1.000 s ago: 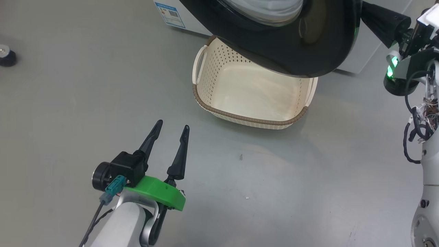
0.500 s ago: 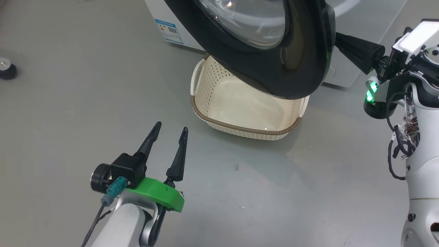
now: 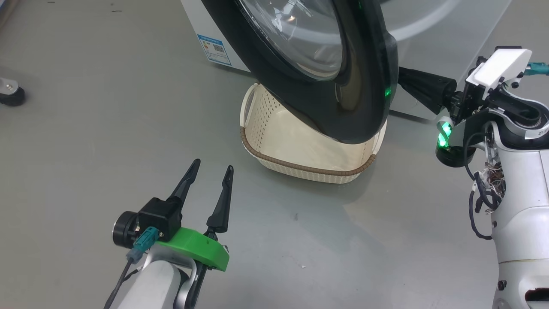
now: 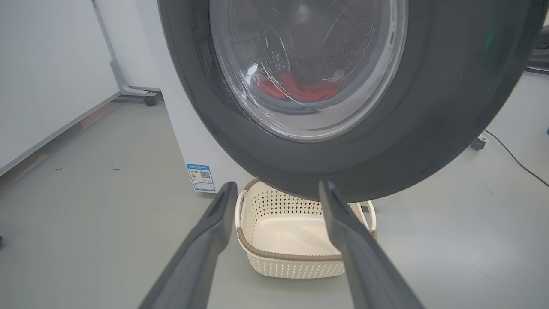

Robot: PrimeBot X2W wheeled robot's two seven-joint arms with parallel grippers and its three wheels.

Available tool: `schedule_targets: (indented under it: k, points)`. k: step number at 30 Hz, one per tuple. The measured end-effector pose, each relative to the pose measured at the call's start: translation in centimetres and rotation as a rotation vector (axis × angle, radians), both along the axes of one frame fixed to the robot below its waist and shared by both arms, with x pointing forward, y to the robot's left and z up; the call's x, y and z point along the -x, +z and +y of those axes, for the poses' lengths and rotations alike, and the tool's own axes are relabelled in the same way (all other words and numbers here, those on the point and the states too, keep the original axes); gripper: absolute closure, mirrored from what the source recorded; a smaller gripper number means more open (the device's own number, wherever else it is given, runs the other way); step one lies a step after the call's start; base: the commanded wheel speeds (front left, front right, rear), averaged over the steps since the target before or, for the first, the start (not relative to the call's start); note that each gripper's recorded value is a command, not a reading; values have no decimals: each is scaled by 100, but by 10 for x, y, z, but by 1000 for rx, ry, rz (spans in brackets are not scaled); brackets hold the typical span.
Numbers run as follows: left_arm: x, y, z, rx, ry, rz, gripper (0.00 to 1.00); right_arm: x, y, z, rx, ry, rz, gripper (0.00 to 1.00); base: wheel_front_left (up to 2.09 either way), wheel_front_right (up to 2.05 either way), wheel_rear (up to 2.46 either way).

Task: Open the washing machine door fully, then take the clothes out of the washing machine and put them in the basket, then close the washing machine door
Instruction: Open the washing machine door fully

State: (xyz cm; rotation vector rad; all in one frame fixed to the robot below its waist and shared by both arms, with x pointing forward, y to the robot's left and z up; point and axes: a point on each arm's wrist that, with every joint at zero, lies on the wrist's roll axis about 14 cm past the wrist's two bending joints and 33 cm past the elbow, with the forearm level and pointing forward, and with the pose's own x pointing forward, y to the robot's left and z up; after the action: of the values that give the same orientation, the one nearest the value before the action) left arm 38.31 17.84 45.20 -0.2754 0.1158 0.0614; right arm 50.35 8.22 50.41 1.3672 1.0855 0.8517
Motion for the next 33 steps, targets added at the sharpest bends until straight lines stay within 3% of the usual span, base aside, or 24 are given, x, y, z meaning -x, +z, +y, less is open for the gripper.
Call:
schedule_targets:
  k: [14, 33]
  points:
    - [5, 2, 4, -9, 12, -2, 0, 20, -1, 14, -50, 59, 46, 100, 0, 0, 0]
    - [14, 5, 8, -18, 27, -8, 0, 70, 7, 43, -108, 222, 70, 100, 0, 0, 0]
